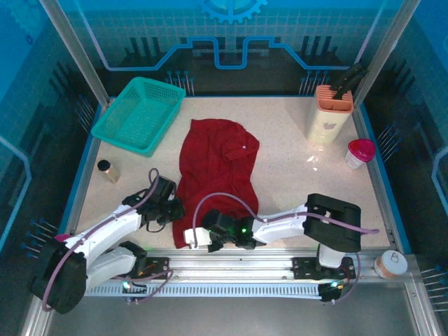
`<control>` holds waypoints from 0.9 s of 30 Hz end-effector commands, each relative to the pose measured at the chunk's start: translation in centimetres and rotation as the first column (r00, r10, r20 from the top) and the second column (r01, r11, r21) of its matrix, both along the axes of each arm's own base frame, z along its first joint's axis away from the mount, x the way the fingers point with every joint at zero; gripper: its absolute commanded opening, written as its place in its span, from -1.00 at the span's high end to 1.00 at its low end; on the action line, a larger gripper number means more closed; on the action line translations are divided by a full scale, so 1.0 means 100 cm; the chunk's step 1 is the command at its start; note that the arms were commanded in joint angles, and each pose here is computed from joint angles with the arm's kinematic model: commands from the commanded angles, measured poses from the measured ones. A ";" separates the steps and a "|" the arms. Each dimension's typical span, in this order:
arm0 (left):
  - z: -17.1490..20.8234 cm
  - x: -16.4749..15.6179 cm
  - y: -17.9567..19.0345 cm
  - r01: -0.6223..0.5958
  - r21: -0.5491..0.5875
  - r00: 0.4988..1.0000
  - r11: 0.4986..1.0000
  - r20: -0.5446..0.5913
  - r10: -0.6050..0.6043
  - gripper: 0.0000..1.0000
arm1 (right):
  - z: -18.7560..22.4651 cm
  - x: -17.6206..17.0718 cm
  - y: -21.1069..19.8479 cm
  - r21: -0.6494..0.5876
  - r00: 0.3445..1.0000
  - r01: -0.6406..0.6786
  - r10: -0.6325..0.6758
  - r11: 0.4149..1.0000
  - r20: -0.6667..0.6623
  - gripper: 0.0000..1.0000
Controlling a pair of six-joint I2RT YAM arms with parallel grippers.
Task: Fold the inside-out t-shirt
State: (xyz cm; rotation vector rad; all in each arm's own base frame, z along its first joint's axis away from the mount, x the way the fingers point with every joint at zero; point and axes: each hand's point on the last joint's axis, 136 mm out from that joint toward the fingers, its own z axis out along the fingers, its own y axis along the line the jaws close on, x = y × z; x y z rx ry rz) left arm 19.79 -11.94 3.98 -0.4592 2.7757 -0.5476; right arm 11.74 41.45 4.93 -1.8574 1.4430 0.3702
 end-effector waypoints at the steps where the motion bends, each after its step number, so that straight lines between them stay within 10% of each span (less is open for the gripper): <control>1: 0.025 0.012 -0.003 0.009 -0.012 0.998 1.000 0.058 -0.009 0.96 | 0.029 0.002 0.001 0.103 0.999 0.028 -0.025 0.994 -0.037 1.00; 18: 0.049 0.025 0.000 -0.029 -0.045 0.988 0.999 0.153 0.035 1.00 | 0.096 -0.026 -0.007 0.330 0.947 -0.128 0.214 0.935 -0.240 1.00; 27: 0.025 0.028 0.024 -0.116 -0.032 0.989 0.993 0.093 0.118 1.00 | 0.021 -0.055 -0.024 -0.115 0.929 -0.356 0.364 0.928 0.067 1.00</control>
